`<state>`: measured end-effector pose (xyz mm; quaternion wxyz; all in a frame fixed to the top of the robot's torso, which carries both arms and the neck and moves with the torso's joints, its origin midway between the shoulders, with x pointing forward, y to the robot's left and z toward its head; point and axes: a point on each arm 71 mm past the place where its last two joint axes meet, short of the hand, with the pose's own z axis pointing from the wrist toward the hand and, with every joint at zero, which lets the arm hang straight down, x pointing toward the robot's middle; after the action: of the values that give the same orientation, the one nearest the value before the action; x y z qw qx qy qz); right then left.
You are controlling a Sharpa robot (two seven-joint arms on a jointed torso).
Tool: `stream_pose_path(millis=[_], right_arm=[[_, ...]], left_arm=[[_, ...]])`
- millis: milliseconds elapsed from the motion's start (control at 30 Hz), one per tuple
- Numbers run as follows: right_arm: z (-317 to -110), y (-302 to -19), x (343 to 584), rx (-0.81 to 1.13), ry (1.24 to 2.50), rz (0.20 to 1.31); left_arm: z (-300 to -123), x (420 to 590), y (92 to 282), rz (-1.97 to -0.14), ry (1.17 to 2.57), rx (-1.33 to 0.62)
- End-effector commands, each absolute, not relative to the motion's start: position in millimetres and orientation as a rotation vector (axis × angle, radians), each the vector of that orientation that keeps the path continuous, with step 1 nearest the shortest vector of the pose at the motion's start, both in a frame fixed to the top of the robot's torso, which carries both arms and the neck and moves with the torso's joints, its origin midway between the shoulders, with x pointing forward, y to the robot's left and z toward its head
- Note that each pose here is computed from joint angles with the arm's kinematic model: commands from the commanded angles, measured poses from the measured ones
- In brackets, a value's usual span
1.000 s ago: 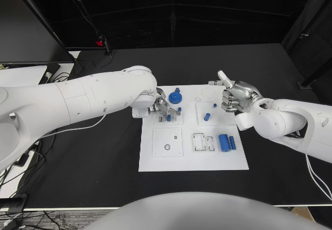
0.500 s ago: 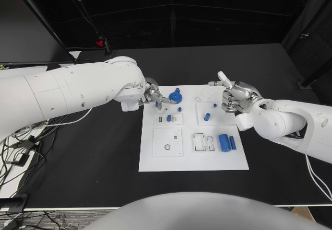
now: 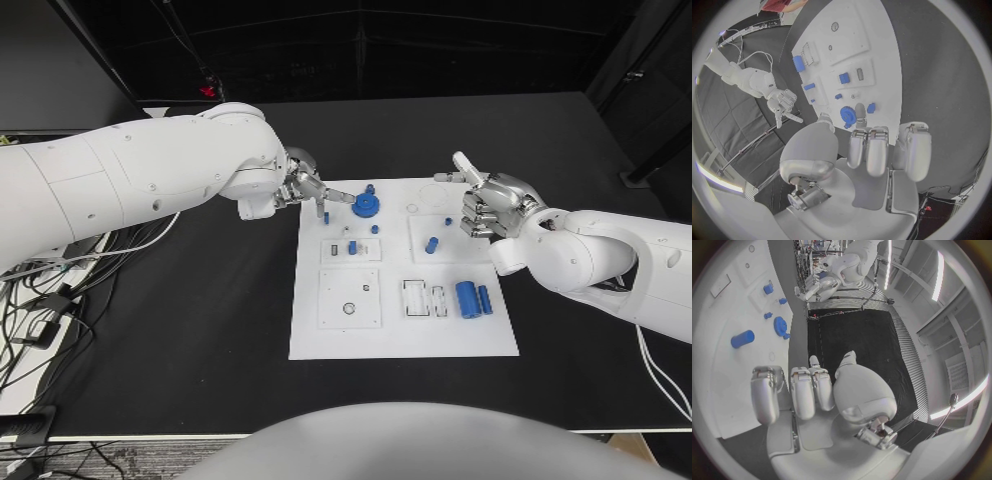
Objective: Assemble the parts on the task board
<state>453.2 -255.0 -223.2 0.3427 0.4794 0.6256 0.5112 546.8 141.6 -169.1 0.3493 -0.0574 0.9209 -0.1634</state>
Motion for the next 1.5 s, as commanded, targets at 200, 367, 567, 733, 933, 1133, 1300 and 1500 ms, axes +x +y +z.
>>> stream_pose_path(millis=[200,367,567,733,933,1133,1300,1500], right_arm=[[-223,-252,453,1.241,1.632,1.346],[-223,-252,453,1.241,1.635,1.345],[-223,-252,453,1.242,1.635,1.344],[-224,-252,454,1.243,1.636,1.345],[-224,-251,454,1.242,1.638,1.347],[-224,-250,454,1.242,1.64,1.348],[-224,-251,454,1.243,1.64,1.345],[-225,-250,454,1.243,1.64,1.345]], left_arm=[[-170.4,559.4,139.6,-0.438,2.408,-0.125],[-174.1,566.3,143.4,-0.419,2.424,-0.135],[-178.8,570.9,146.6,-0.414,2.435,-0.144],[-183.7,573.0,146.1,-0.415,2.452,-0.14],[-189.8,573.5,142.8,-0.422,2.483,-0.122],[-192.4,576.3,143.2,-0.386,2.491,-0.128],[-192.8,579.0,146.4,-0.355,2.489,-0.133],[-193.9,580.5,148.8,-0.34,2.499,-0.133]])
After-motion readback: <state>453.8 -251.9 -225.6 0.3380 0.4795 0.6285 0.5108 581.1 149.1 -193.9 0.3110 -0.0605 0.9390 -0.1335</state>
